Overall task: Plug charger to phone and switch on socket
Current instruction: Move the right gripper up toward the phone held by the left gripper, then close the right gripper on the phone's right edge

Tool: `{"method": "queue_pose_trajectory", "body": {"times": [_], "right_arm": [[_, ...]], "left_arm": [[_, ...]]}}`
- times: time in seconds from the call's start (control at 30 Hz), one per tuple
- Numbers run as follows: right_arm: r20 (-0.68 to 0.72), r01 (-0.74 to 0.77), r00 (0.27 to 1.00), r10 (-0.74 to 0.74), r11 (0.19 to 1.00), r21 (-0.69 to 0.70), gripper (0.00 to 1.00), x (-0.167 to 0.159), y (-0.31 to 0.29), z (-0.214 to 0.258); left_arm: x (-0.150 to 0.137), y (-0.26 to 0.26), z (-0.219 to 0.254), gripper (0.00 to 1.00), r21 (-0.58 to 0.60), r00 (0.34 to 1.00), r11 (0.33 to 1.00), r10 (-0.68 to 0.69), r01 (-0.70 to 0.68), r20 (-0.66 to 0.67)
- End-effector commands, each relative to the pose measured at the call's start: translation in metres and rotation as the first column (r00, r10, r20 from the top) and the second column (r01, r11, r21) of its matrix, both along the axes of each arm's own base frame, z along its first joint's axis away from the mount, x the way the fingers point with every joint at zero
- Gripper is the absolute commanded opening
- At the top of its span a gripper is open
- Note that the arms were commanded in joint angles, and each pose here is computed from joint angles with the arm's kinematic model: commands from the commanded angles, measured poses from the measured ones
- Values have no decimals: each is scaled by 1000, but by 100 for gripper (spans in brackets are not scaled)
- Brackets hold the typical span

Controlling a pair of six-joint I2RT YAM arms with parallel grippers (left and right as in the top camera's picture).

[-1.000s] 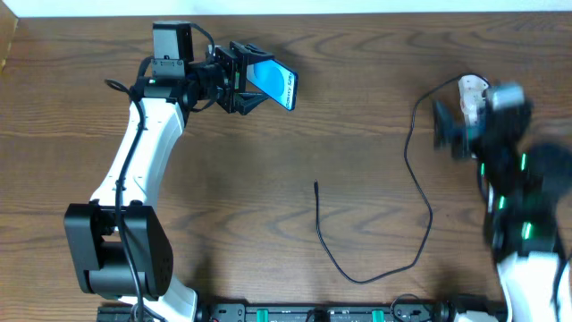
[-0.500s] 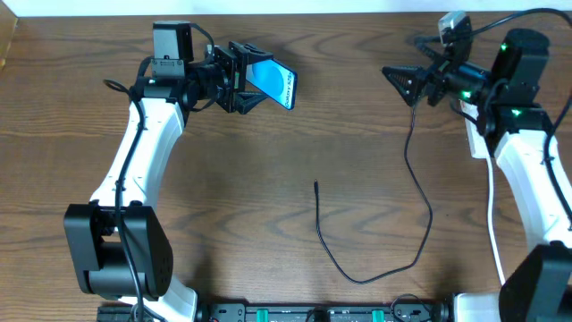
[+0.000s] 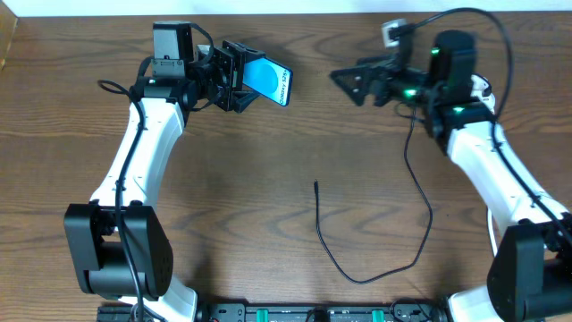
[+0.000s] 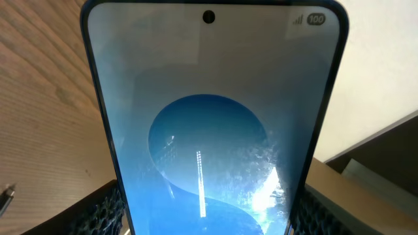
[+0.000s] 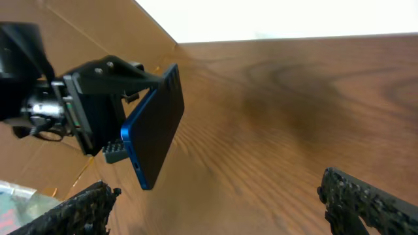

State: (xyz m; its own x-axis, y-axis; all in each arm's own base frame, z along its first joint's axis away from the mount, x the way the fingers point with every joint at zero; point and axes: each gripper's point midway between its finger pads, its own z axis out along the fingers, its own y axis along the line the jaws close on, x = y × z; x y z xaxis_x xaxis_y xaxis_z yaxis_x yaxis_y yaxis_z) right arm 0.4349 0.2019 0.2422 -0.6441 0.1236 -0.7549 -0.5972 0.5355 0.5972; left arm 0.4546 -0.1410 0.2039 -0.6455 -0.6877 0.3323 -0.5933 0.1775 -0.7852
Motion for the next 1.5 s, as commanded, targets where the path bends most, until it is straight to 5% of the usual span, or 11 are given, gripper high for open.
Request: {"method": "queue_pose_trajectory", "body": {"times": [0.0,1.23,1.47], "right_arm": [[-33,48,998,-49,998,-29,99,3,26,-9],[-77,36,996,-44,993,-112,98,-17,66,-29],[-86,34,995,-44,993,-116,85,-18,66,-32]], "left_arm": [[2,-2,13,7,31,999,999,9,-10,49],[-26,-79,8,7,-59,987,998,29,-38,-159],[-30,-88,7,7,-52,988,998,13,-22,-157]]}}
